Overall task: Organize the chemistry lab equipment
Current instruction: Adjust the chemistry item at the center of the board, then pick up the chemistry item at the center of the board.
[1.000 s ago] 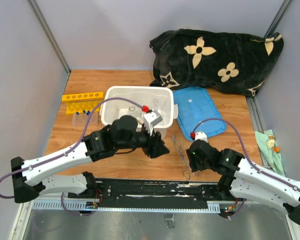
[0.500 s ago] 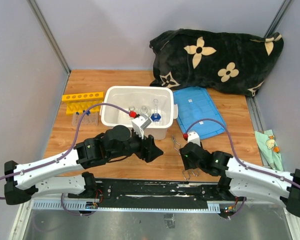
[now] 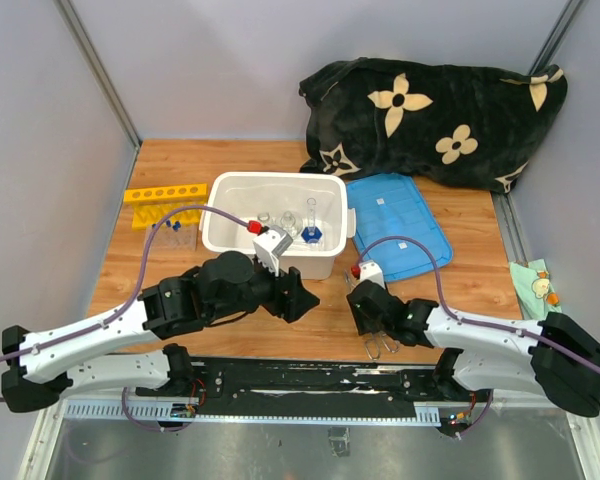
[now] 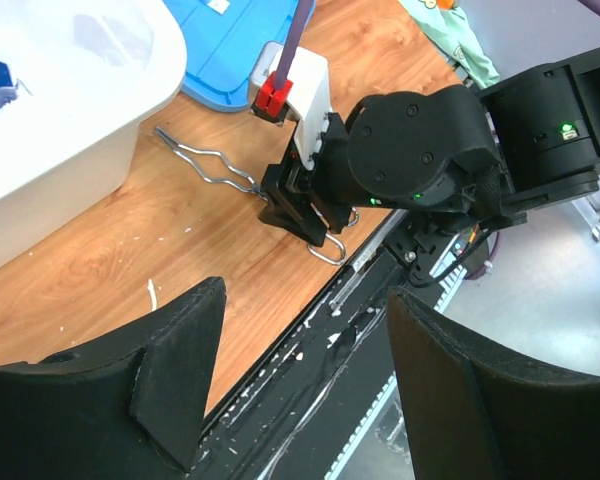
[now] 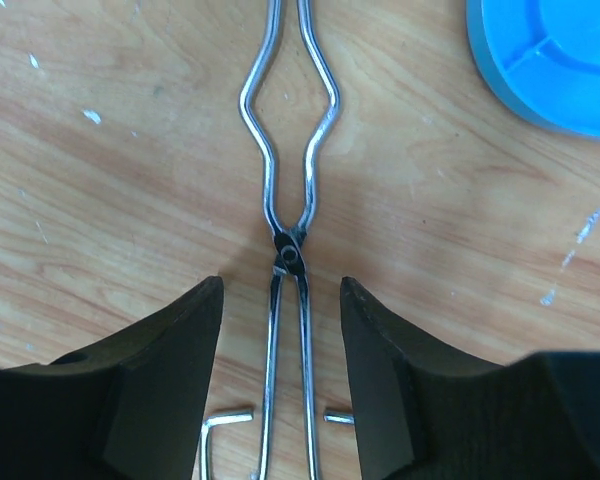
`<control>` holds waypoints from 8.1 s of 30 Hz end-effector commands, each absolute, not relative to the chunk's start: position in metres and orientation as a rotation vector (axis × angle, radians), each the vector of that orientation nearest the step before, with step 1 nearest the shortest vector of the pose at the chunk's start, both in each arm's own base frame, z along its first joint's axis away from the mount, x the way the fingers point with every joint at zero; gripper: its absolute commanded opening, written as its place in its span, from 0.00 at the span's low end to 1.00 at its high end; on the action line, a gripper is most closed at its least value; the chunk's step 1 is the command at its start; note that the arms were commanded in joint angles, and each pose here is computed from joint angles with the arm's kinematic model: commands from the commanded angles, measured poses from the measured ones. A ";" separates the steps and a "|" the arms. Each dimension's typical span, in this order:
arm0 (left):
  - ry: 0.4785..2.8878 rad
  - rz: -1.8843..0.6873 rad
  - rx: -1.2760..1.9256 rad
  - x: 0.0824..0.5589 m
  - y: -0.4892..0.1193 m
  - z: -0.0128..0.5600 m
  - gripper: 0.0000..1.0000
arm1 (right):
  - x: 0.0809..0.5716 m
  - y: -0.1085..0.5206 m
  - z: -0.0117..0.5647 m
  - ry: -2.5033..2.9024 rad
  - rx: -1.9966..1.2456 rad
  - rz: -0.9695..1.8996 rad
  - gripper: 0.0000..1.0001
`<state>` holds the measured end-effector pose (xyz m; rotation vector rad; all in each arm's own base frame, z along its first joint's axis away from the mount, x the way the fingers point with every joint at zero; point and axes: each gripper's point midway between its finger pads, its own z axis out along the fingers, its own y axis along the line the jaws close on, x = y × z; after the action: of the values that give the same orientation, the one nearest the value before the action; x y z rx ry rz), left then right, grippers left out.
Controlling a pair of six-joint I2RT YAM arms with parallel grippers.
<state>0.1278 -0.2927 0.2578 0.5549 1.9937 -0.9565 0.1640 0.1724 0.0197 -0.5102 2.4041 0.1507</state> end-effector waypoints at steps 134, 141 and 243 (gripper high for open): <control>2.427 -0.955 0.091 0.106 -0.239 0.014 0.44 | 0.125 0.211 0.093 2.126 -0.843 0.403 0.39; 2.425 -0.927 0.081 0.109 -0.237 0.011 0.39 | 0.125 0.209 0.091 2.128 -0.834 0.403 0.39; 2.378 -0.789 0.030 0.127 -0.221 0.052 0.00 | 0.100 0.246 0.088 1.894 -1.260 0.370 0.49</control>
<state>0.1225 -0.2341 0.0535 0.0161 2.3707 -0.8880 0.0974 0.2359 0.0880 -1.2497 1.9904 0.3414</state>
